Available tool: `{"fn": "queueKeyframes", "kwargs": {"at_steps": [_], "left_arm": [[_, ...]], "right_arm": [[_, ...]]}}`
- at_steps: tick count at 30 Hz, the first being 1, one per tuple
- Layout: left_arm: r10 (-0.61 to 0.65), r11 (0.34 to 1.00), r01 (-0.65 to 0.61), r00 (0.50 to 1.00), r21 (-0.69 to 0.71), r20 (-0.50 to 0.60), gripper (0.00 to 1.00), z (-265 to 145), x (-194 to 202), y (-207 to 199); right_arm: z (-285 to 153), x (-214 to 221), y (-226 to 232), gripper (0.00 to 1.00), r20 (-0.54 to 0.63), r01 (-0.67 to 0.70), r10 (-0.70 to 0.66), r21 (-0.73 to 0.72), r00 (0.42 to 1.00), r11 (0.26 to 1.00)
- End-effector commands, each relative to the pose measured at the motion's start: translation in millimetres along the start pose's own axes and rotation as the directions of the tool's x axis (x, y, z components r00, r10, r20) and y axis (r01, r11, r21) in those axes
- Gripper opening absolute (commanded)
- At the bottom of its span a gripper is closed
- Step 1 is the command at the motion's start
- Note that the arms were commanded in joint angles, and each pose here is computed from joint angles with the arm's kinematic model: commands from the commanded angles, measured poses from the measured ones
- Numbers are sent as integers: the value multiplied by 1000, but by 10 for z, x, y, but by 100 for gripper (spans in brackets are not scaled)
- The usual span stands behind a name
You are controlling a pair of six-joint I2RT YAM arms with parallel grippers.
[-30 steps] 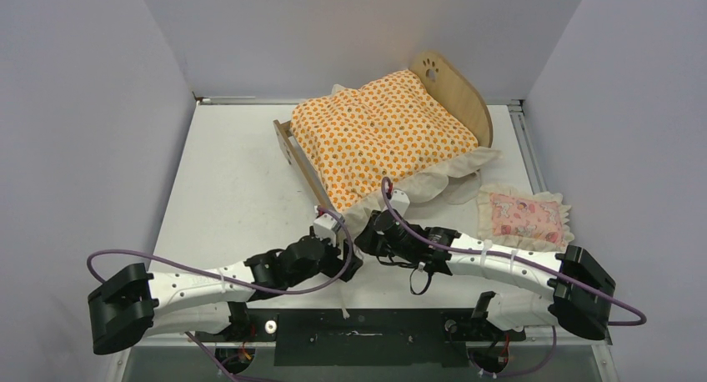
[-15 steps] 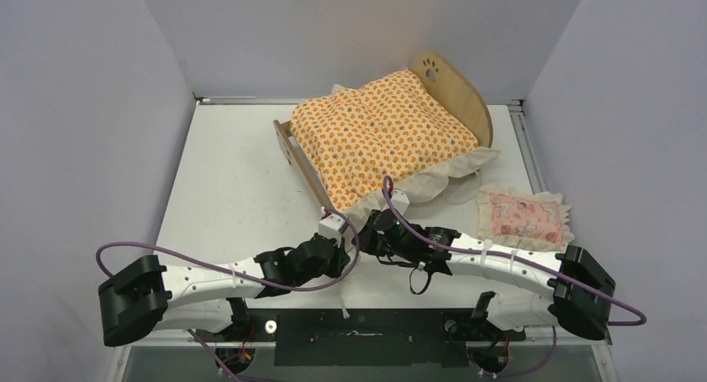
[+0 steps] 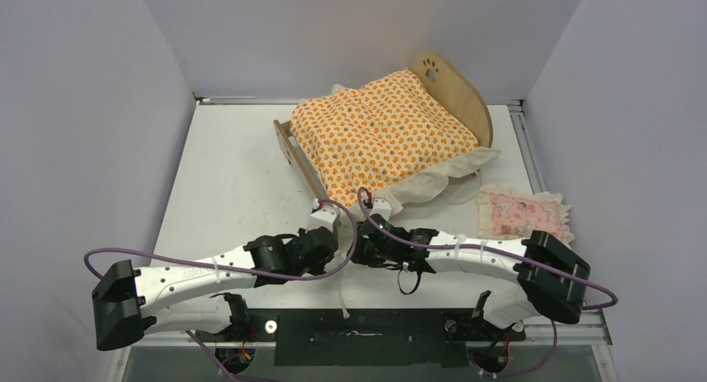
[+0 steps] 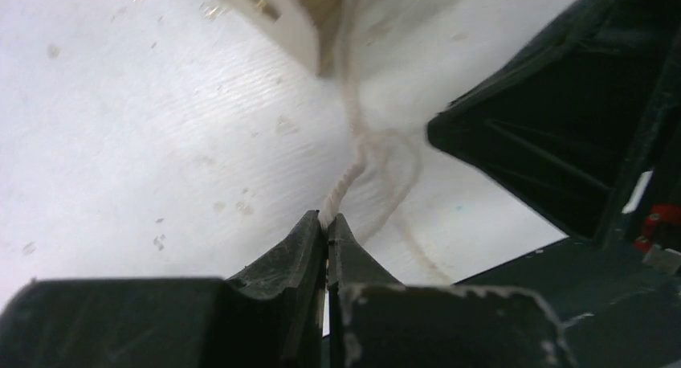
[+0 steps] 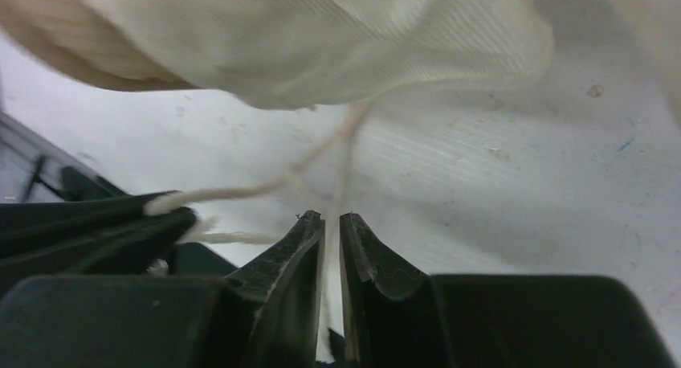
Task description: Set up the pet bed
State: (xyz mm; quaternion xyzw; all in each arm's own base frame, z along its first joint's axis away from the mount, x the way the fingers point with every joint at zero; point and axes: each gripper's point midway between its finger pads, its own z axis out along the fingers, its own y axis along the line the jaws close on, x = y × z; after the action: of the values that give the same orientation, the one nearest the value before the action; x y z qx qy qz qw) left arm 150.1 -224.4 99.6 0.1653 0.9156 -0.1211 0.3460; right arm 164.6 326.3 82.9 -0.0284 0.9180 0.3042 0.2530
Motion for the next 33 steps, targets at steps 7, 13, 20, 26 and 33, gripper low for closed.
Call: {"fn": "queueKeyframes", "kwargs": {"at_steps": [7, 13, 20, 26, 33], "left_arm": [[-58, 983, 32, 989, -181, -140, 40, 145, 434, 277], [-154, 980, 141, 984, -143, -85, 61, 68, 382, 251], [-369, 926, 371, 929, -74, 36, 65, -33, 202, 346], [-486, 870, 489, 872, -67, 59, 65, -24, 182, 517], [-501, 862, 504, 864, -58, 55, 65, 18, 127, 480]], "right_arm": [[37, 314, -106, 33, 10, 315, -316, 62, 949, 947], [-62, 714, -102, 39, -3, 478, -478, 19, 878, 878], [-85, 983, 79, 47, 24, 575, -574, -22, 818, 818], [-12, 1107, 218, 50, 27, 639, -639, 15, 769, 769], [66, 1218, 12, 33, -38, 692, -693, 126, 720, 711]]}}
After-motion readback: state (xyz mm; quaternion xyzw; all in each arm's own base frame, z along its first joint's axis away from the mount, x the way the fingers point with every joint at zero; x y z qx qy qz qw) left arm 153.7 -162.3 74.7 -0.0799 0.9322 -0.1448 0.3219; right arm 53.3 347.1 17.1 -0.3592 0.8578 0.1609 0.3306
